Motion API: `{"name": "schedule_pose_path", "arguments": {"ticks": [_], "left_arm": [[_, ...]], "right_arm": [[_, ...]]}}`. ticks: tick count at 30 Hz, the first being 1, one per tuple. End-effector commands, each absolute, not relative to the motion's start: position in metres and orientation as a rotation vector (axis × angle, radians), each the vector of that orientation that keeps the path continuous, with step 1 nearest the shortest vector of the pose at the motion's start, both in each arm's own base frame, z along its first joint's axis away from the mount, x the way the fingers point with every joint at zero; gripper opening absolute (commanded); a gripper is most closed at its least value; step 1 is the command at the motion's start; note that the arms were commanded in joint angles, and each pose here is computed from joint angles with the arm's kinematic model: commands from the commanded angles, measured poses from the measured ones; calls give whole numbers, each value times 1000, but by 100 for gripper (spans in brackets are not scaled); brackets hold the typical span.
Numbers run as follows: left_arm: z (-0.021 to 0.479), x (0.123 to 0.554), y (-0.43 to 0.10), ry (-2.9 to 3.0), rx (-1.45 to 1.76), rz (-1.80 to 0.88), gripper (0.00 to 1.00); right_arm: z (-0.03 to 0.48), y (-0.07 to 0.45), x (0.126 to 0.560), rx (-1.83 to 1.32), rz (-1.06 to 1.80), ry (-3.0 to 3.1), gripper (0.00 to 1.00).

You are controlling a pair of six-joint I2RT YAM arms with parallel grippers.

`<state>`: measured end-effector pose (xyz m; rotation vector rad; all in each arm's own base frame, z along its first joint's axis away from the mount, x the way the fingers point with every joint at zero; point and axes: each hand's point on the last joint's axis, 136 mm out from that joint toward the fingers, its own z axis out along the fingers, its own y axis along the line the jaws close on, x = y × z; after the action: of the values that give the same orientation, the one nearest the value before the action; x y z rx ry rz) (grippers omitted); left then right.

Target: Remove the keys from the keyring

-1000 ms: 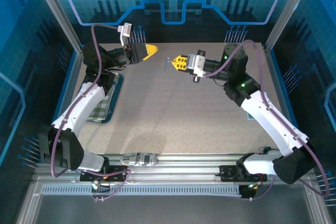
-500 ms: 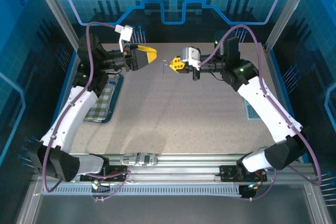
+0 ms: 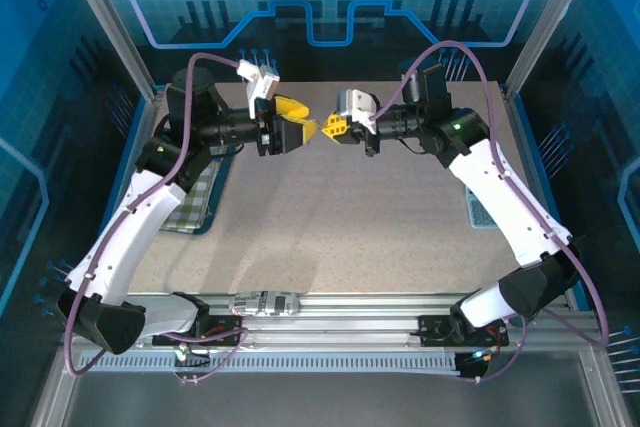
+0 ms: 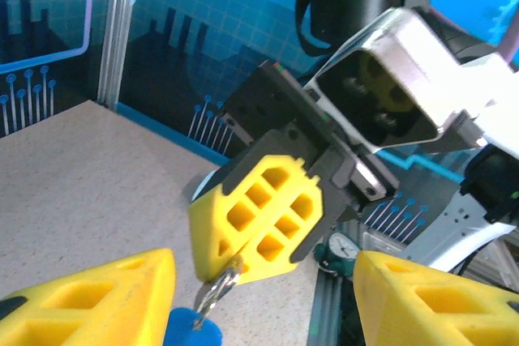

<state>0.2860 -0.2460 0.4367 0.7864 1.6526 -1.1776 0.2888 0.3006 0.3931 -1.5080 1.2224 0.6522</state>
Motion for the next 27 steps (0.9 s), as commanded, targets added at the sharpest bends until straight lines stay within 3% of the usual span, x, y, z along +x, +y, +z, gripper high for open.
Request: {"name": "schedule_pose_path", "arguments": {"ticks": [1,6,13,20,27], "left_arm": [[442,286,-246,1648,811,-1129,61],[439,286,-251,1659,828,-1140,58],[435,286,-255,1683,843,-1178,40],[438,283,-257,1671,854,-1201,1],[440,288,-256,1677,773,-1249,0]], "right_arm": [[400,303,284,-1517,662,1216,0],[401,303,283,-1521,660,1213,0],[402,304,283,-1518,664,1210,0],[402,304,282,-1517,664,1202,0],[408,301,285,-1450,625,1173,0]]}}
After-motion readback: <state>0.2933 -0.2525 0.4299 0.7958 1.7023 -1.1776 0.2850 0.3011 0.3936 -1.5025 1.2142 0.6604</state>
